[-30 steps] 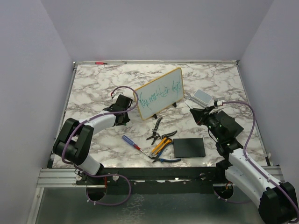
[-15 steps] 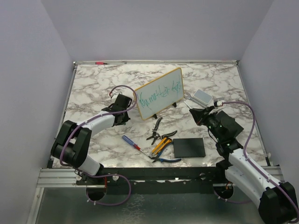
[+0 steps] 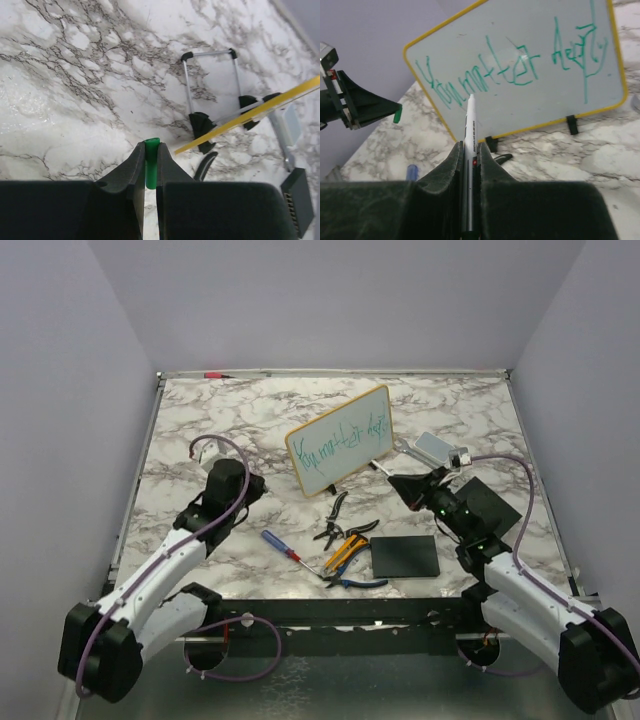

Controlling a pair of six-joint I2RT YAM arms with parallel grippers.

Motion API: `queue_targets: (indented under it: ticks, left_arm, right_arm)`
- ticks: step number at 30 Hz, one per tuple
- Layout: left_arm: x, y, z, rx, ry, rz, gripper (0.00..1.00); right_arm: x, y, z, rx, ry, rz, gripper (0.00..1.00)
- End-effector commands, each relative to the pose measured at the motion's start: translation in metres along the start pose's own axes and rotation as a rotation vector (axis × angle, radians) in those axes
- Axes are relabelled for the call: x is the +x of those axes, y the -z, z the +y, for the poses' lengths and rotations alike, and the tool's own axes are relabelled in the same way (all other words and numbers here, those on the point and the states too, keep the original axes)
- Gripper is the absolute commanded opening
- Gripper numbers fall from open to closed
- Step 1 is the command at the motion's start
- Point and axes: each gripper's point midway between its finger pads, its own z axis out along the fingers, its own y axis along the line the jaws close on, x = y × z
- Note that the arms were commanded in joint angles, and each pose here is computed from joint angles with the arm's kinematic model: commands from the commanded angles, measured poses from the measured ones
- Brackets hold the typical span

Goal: Write a sentence on the whiteboard
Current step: Close the whiteboard marker at the center of the board.

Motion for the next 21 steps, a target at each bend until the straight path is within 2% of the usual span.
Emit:
queue_targets:
  ticks: [1,6,11,15,21]
  left_arm:
    - [-0.033,0.03,-0.013,0.112,0.167,-0.162,0.0]
    - [-0.073,0.076,-0.036,0.296,0.329,-0.314,0.0]
    - [-0.097,0.108,-0.049,0.439,0.509,-0.385,0.0]
    - [-0.104,0.119,-0.06,0.534,0.634,-0.378,0.0]
    - [-0.106,0.124,-0.072,0.633,0.731,-0.352,0.0]
  right_arm:
    - [-0.019,-0.013,0.042,-0.108,-0.094,-0.065,0.01]
    - [-0.02,-0.034,0.097,-0.209,-0.091,-0.076,0.01]
    - [-0.019,-0.052,0.155,-0.299,-0.062,-0.103,0.01]
    - [-0.019,-0.065,0.184,-0.316,-0.042,-0.132,0.01]
    - [-0.012,-0.079,0.208,-0.344,0.003,-0.128,0.01]
